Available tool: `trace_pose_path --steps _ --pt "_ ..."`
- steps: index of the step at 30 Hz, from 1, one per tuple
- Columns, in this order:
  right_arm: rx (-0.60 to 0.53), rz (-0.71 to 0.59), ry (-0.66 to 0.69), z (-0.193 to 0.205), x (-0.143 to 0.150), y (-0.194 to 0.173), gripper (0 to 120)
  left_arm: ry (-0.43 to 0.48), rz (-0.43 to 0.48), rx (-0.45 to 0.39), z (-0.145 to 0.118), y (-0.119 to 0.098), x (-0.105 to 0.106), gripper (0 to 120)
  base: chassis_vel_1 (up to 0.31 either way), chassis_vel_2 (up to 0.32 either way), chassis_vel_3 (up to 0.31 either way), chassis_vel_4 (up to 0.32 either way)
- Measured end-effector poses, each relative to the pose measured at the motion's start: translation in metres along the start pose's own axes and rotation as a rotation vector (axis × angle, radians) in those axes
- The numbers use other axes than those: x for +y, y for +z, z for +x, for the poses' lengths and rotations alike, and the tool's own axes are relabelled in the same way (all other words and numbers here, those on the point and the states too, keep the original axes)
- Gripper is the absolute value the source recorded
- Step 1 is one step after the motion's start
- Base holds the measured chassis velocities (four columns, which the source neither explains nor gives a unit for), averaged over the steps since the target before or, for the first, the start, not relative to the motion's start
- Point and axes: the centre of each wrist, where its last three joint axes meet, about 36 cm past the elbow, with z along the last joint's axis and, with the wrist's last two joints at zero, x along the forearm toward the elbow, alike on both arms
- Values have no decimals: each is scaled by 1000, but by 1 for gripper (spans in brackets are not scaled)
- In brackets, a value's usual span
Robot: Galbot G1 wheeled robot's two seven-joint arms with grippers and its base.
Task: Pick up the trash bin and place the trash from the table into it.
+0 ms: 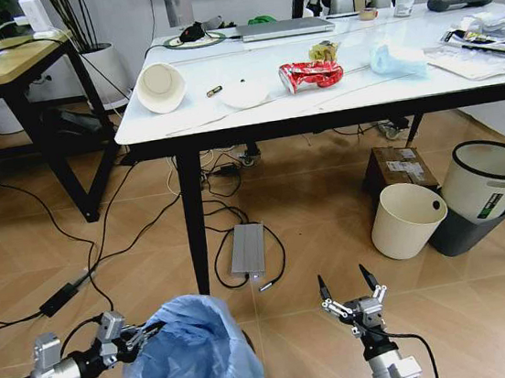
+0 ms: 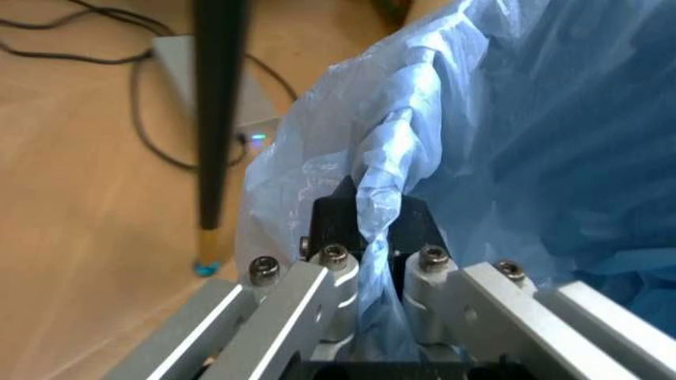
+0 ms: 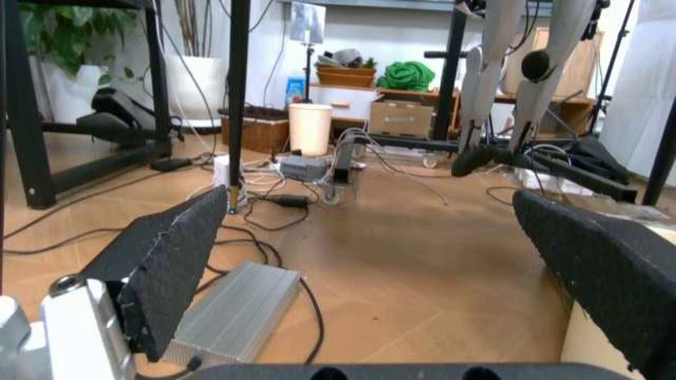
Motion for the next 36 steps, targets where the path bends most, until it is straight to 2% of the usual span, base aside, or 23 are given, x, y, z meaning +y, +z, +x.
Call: trace_pose_path --steps 5,13,26,36 --pt "8 7 0 4 -3 1 100 16 33 -5 -2 -3 -15 0 0 0 0 0" --pt "14 14 1 8 -4 2 100 13 0 -4 -1 -1 -18 0 0 0 0 0" --pt "24 22 2 13 -3 4 100 4 -67 -10 0 -2 -15 0 0 0 0 0" --pt "29 24 4 15 -2 6 100 -18 -83 -8 4 -5 -9 0 0 0 0 0"
